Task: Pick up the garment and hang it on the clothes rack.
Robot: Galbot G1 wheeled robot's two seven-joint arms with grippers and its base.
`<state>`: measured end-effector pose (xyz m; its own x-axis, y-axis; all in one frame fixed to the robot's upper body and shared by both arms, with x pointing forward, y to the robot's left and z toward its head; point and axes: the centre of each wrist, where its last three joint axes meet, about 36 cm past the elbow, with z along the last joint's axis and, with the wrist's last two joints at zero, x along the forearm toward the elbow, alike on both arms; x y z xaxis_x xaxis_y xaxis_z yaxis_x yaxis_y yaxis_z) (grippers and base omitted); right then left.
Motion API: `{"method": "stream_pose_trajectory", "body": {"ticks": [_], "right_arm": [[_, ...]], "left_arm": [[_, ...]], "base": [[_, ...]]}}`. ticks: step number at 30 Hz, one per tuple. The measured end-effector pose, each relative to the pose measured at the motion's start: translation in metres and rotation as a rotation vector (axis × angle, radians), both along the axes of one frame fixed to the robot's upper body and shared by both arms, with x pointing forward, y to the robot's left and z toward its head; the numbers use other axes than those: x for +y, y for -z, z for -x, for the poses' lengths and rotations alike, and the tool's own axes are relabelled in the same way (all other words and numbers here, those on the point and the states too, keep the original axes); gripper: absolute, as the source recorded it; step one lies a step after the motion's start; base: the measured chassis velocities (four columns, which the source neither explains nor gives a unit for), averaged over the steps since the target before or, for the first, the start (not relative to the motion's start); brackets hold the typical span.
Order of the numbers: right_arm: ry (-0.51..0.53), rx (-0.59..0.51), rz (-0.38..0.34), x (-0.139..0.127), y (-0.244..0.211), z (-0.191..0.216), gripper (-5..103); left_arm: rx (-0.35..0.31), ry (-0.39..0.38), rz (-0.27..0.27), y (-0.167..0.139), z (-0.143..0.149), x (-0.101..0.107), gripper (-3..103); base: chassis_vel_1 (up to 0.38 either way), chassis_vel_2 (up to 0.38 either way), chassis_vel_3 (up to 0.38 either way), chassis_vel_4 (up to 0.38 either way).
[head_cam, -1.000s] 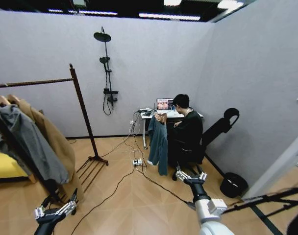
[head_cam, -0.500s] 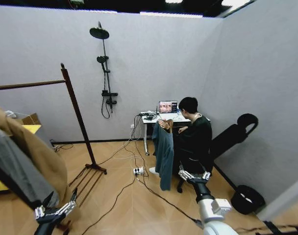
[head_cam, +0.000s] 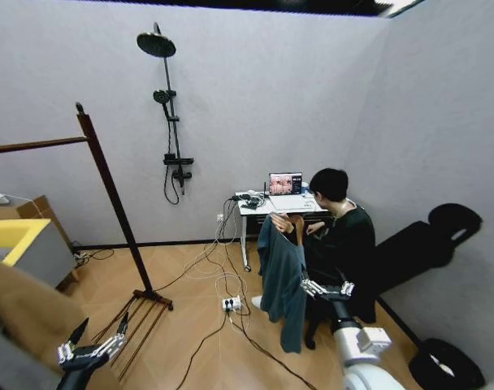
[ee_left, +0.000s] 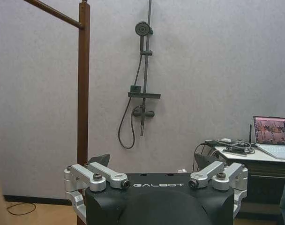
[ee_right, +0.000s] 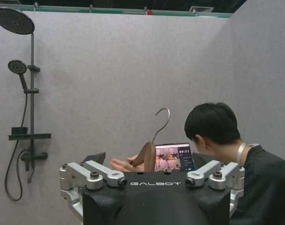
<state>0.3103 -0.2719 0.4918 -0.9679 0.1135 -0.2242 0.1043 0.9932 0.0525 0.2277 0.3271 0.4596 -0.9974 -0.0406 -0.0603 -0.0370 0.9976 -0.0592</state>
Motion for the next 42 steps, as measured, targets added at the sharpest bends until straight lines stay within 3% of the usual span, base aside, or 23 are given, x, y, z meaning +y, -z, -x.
{"method": "stream_pose_trajectory", "body": {"ticks": [6, 10, 17, 24, 30, 33, 36, 37, 38, 42], "right_arm": [[-0.002, -0.004, 0.019, -0.013, 0.001, 0.000, 100], [0.071, 0.004, 0.023, -0.014, 0.006, -0.003, 100], [0.067, 0.001, 0.023, -0.012, 0.006, -0.003, 100], [-0.027, -0.002, 0.003, -0.044, 0.006, -0.032, 100], [-0.048, 0.013, -0.010, -0.052, 0.014, -0.054, 103], [-0.060, 0.021, -0.008, -0.052, 0.020, -0.070, 98], [-0.060, 0.017, 0.006, -0.051, 0.024, -0.083, 83], [-0.060, 0.017, 0.006, -0.051, 0.024, -0.083, 83], [-0.057, 0.011, 0.015, -0.050, 0.024, -0.084, 71], [-0.056, 0.007, 0.024, -0.050, 0.023, -0.084, 61]], "left_arm": [[0.000, 0.000, 0.000, 0.000, 0.000, 0.000, 100], [0.000, 0.000, 0.000, 0.000, 0.000, 0.000, 100], [0.000, 0.000, 0.000, 0.000, 0.000, 0.000, 100], [0.000, 0.000, 0.000, 0.000, 0.000, 0.000, 100], [0.000, 0.000, 0.000, 0.000, 0.000, 0.000, 100], [0.000, 0.000, 0.000, 0.000, 0.000, 0.000, 100], [0.000, 0.000, 0.000, 0.000, 0.000, 0.000, 100], [0.000, 0.000, 0.000, 0.000, 0.000, 0.000, 100], [0.000, 0.000, 0.000, 0.000, 0.000, 0.000, 100], [0.000, 0.000, 0.000, 0.000, 0.000, 0.000, 100]], "base": [[-0.283, 0.269, 0.280, -0.270], [-0.255, 0.250, 0.266, -0.245], [-0.087, 0.089, 0.051, -0.077], [0.045, -0.040, -0.042, 0.037], [0.000, 0.000, 0.000, 0.000], [0.000, 0.000, 0.000, 0.000], [0.000, 0.000, 0.000, 0.000], [0.000, 0.000, 0.000, 0.000], [0.000, 0.000, 0.000, 0.000], [0.000, 0.000, 0.000, 0.000]]}}
